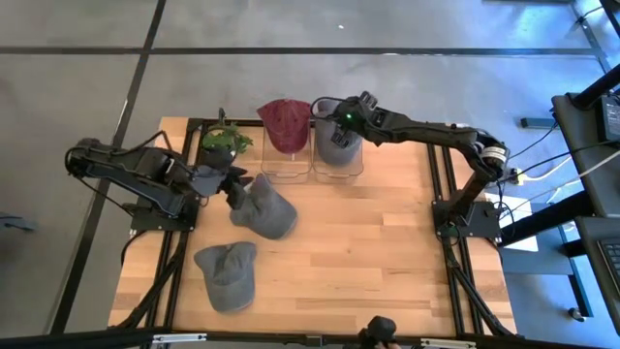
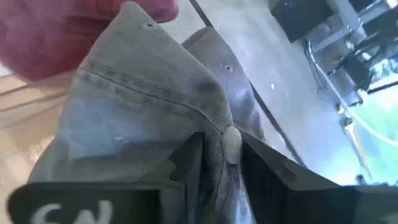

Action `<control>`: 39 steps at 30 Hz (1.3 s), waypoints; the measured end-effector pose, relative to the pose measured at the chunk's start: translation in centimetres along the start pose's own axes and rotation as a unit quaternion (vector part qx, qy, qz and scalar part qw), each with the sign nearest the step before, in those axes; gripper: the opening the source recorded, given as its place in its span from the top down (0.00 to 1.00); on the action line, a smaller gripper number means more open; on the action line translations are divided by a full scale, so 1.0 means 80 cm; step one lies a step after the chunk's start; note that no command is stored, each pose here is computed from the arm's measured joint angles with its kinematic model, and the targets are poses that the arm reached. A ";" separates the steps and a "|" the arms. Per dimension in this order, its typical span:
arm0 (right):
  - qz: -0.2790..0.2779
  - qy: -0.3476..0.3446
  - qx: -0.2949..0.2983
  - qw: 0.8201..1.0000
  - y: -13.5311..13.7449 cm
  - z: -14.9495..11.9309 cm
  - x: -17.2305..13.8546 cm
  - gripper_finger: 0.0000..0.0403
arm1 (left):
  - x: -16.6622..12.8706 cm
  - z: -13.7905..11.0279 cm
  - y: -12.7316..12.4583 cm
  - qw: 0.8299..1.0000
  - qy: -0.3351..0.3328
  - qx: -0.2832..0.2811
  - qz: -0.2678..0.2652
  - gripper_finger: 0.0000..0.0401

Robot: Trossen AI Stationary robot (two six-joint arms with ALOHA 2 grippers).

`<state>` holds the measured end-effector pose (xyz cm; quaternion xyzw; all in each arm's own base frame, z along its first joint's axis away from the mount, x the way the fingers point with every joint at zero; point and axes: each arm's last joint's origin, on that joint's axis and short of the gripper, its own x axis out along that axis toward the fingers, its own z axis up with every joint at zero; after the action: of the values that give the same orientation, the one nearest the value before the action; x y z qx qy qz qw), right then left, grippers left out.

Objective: Pick & Place hat
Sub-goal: Put the gray cap into the right transparent bin

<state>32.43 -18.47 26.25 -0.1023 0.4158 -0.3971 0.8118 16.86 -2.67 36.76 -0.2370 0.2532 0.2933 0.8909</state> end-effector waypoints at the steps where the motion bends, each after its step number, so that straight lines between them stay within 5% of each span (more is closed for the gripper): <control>1: 0.000 -0.003 -0.004 1.000 0.000 0.001 -0.003 0.72 | 0.001 -0.002 0.002 1.000 0.008 -0.012 0.012 0.64; 9: 0.035 -0.021 -0.013 0.999 0.001 0.004 -0.008 0.58 | 0.018 -0.018 0.005 0.992 0.046 -0.067 0.097 0.64; 17: 0.005 -0.071 0.008 0.997 -0.006 0.020 -0.041 0.43 | 0.040 -0.032 0.014 0.979 0.096 -0.081 0.158 0.64; 26: 0.156 -0.191 0.048 0.968 0.009 0.041 -0.130 0.42 | 0.101 -0.082 0.060 0.961 0.129 -0.202 0.135 0.64; 39: 0.187 -0.201 0.043 0.961 0.029 0.042 -0.149 0.42 | 0.158 -0.164 0.107 0.933 0.154 -0.289 0.150 0.64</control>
<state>32.26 -8.77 34.28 -0.0656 0.2379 -0.2271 0.9421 16.12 1.06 17.02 -0.4856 0.3247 0.4439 0.6795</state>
